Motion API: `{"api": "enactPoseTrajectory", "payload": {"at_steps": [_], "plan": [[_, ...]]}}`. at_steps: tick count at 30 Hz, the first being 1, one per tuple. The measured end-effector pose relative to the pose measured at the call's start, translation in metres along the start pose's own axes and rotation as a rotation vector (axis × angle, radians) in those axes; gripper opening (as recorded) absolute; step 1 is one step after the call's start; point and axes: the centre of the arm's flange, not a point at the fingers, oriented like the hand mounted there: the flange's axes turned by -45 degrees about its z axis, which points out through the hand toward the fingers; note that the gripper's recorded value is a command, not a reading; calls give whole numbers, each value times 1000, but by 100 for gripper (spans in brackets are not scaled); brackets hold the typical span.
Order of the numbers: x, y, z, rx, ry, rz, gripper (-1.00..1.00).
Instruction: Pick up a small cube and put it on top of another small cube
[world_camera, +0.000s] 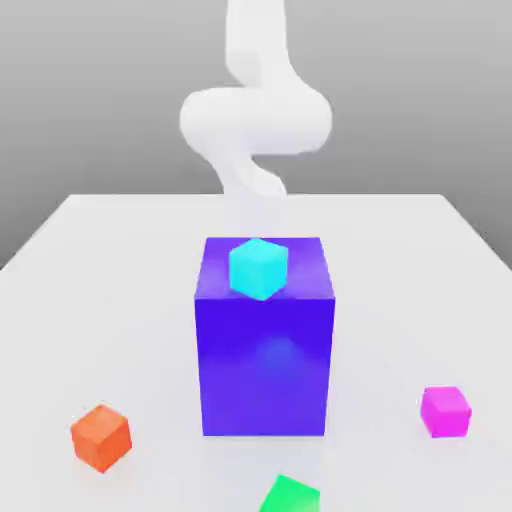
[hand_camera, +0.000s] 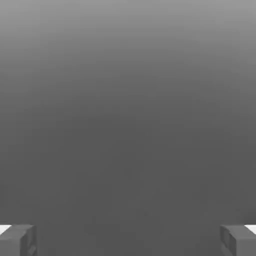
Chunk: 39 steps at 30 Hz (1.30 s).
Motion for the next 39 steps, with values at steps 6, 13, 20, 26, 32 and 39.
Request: {"api": "enactPoseTrajectory", "payload": {"at_steps": [6,13,20,26,32,39], "plan": [[-25,-67,124,93,-164,-352,0],[-99,-152,239,243,-325,-763,0],[-217,-240,314,450,-451,-1191,0],[-310,-269,360,591,-523,-1416,0],[-342,-273,392,597,-525,-1425,-100],[-331,-272,380,598,-527,-1425,-100]]}}
